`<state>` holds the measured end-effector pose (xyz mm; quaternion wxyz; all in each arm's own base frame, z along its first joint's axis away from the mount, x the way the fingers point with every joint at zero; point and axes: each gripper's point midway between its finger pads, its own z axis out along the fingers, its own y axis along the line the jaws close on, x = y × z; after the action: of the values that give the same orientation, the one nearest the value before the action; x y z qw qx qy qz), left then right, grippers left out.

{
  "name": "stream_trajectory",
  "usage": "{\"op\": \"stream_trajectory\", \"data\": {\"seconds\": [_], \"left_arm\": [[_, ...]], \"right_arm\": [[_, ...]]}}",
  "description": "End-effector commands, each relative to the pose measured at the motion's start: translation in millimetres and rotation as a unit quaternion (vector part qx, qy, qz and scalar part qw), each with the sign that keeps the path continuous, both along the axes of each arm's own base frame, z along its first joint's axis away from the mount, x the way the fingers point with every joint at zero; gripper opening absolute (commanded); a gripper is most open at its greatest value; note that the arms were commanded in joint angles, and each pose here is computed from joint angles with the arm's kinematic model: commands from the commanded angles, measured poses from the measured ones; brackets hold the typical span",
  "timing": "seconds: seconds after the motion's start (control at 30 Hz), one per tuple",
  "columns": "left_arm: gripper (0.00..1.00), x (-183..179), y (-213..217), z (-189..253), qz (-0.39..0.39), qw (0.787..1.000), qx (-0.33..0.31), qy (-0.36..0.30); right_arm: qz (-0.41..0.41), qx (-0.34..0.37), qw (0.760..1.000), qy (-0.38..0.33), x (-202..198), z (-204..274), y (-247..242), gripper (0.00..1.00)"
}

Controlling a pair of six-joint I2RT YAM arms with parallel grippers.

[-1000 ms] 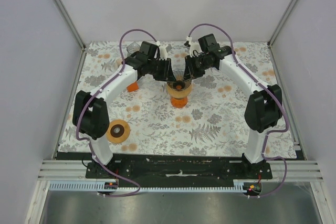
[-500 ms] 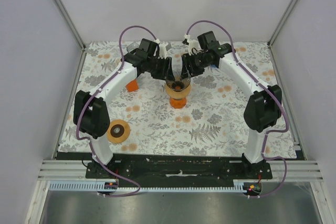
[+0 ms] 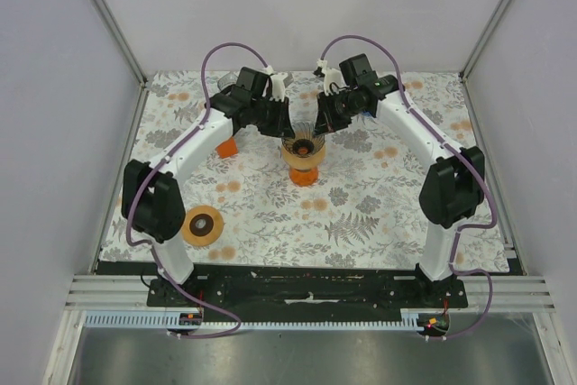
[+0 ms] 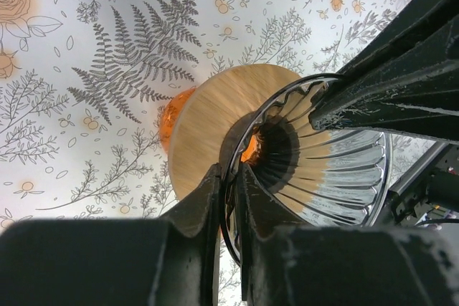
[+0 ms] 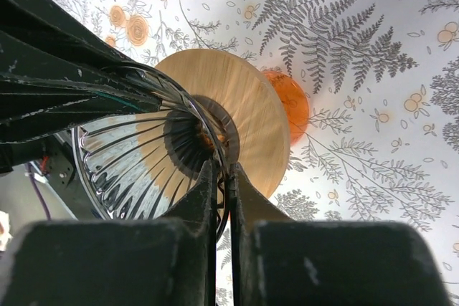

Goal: Place the coffee filter in the dripper

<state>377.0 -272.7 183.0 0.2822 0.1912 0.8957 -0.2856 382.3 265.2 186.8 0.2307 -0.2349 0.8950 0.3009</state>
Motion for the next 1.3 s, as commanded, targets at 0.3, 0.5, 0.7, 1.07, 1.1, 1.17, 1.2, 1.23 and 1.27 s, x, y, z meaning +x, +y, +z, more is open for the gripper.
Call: {"op": "stream_trajectory", "data": {"seconds": [0.3,0.5,0.7,1.07,1.1,1.17,1.2,1.23,1.27], "left_arm": [[0.02,-22,22,-69,-0.002,0.998,0.051,0.031],[0.02,-32,27,-106,-0.003,0.996,0.067,0.066],[0.02,-26,24,-95,-0.003,0.997,0.060,0.053],[0.41,14,11,12,0.003,0.997,0.020,-0.071],[0.44,15,11,18,0.003,0.997,0.017,-0.077],[0.50,15,10,33,-0.003,0.996,0.010,-0.093],[0.52,13,9,39,-0.007,0.995,0.007,-0.097],[0.55,12,9,44,-0.008,0.995,0.005,-0.102],[0.56,12,10,49,-0.009,0.994,0.004,-0.104]], "right_arm": [[0.007,-0.005,1.000,0.019,-18,-31,-7,0.00],[0.006,-0.008,0.999,0.032,-17,-47,-6,0.00],[0.007,-0.008,0.999,0.032,-17,-43,-5,0.01],[0.009,0.009,1.000,-0.015,-5,6,-1,0.32],[0.011,0.008,1.000,-0.016,-6,7,-1,0.35],[0.012,0.010,1.000,-0.023,-5,15,-1,0.40],[0.013,0.014,0.999,-0.029,-4,20,-1,0.41],[0.013,0.014,0.999,-0.032,-3,23,0,0.43],[0.014,0.016,0.999,-0.035,-3,27,0,0.45]]}}
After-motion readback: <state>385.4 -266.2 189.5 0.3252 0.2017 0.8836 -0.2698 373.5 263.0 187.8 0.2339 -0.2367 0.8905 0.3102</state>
